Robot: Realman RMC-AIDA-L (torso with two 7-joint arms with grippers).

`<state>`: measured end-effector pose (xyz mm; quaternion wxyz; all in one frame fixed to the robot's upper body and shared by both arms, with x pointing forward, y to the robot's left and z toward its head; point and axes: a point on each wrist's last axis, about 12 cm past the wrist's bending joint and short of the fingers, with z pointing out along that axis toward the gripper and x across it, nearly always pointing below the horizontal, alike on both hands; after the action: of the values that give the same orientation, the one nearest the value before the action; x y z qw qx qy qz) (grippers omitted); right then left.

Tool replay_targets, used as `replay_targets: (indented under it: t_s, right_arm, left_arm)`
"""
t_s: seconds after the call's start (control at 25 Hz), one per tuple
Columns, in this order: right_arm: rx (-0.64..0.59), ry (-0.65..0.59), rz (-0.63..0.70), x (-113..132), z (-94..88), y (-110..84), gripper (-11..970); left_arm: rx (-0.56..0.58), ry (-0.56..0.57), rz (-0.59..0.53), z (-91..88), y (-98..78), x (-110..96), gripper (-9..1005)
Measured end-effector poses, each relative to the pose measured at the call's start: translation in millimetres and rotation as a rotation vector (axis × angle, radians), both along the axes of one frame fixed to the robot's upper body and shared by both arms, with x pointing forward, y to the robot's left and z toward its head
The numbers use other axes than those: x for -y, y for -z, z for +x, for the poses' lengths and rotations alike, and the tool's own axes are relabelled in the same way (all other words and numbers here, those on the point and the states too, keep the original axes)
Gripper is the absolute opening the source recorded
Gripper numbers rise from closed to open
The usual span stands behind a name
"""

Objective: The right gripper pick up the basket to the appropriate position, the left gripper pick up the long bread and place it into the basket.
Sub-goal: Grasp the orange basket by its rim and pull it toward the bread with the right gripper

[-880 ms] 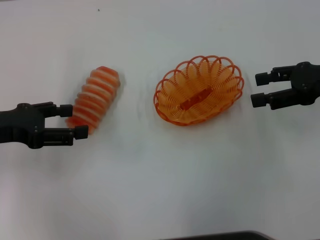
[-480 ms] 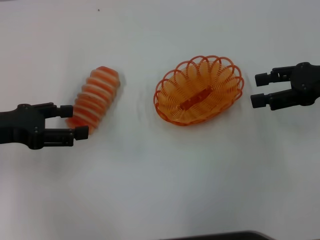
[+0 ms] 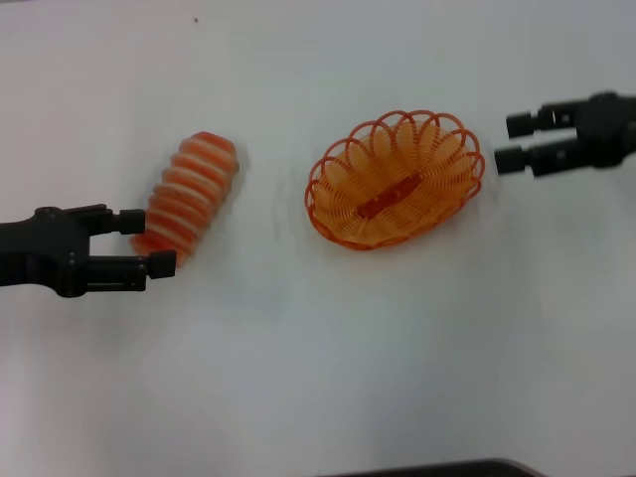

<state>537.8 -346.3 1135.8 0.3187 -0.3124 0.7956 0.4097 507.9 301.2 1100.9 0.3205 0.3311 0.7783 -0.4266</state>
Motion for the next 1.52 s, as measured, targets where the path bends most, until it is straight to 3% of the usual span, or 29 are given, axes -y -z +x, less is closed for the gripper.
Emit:
replay_targets:
  t_s: [0.24,0.52,0.88,1.52]
  right_arm:
    - [-0.074,0.074,-0.062,-25.4,45.6,-44.2,868]
    - [-0.174,0.161,-0.34,-60.0,84.9,-56.8,864]
    - [-0.226,0.217,-0.528,-82.1,96.0,-36.9,859]
    - [-0.219,0.205,-0.628,-114.2,91.5,8.2,849]
  left_arm:
    - [-0.002,-0.001,0.0,1.0,-0.6,0.5,904]
    - [-0.004,-0.001,0.003,1.7,-1.6,-0.7,904]
    - [-0.004,-0.003,0.003,2.6,-1.8,-0.1,905]
    - [-0.01,-0.005,0.003,0.5,-0.7,-2.0,905]
